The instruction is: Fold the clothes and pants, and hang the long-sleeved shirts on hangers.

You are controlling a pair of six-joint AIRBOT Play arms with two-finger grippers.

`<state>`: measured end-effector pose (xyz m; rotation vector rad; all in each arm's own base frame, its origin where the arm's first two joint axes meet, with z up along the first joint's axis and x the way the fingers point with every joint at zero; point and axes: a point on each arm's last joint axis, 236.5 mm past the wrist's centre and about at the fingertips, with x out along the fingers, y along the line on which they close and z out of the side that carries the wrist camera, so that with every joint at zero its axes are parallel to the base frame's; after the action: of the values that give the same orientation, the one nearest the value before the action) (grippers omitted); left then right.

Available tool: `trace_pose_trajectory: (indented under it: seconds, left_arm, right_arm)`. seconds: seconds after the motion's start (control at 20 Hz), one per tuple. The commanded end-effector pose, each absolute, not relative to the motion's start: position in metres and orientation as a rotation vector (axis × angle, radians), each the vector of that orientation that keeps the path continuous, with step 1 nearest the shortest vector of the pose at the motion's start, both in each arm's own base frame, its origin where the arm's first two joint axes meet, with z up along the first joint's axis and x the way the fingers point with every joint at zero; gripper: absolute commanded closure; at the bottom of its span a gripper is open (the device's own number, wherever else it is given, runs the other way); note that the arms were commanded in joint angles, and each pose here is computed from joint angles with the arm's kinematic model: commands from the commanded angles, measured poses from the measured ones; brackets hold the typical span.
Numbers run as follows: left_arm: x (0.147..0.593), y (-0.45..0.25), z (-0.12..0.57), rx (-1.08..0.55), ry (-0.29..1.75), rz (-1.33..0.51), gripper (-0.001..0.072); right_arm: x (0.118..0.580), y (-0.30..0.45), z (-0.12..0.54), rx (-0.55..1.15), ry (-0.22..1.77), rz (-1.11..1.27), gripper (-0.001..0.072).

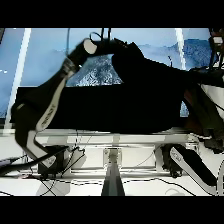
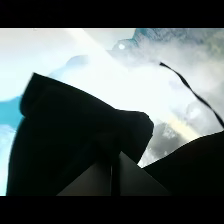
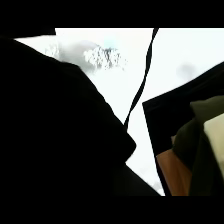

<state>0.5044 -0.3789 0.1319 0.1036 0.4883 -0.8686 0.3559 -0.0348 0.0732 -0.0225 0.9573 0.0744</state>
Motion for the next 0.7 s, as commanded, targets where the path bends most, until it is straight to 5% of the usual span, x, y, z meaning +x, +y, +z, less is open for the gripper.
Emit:
trace_pose_trajectory:
  seconds: [0.0,0.25,0.45,0.5,0.55,0.65]
  left_arm:
    - [0.463,-0.345,0.193,0.285,0.473,-0.852,0.07]
    - [0.406,-0.409,0.176,0.152,0.592,-1.017,0.0699]
    - [0.328,-0.504,0.127,-0.156,0.852,-1.23,0.0687]
    - [0.316,-0.514,0.115,-0.146,0.879,-1.248,0.0486]
    - [0.311,-0.518,0.104,-0.125,0.895,-1.253,0.0017]
    - [0.319,-0.514,0.096,-0.095,0.895,-1.231,-0.0006]
  right_arm:
    - [0.34,-0.032,0.034,-0.005,1.031,0.078,0.0692]
    - [0.323,-0.027,0.004,0.02,1.101,0.089,0.0692]
    - [0.327,-0.031,0.006,0.006,1.081,0.077,0.0692]
    - [0.328,-0.031,0.006,0.005,1.079,0.076,0.0692]
    - [0.328,-0.031,0.006,0.005,1.079,0.076,0.0692]
    - [0.327,-0.031,0.006,0.005,1.08,0.076,0.0692]
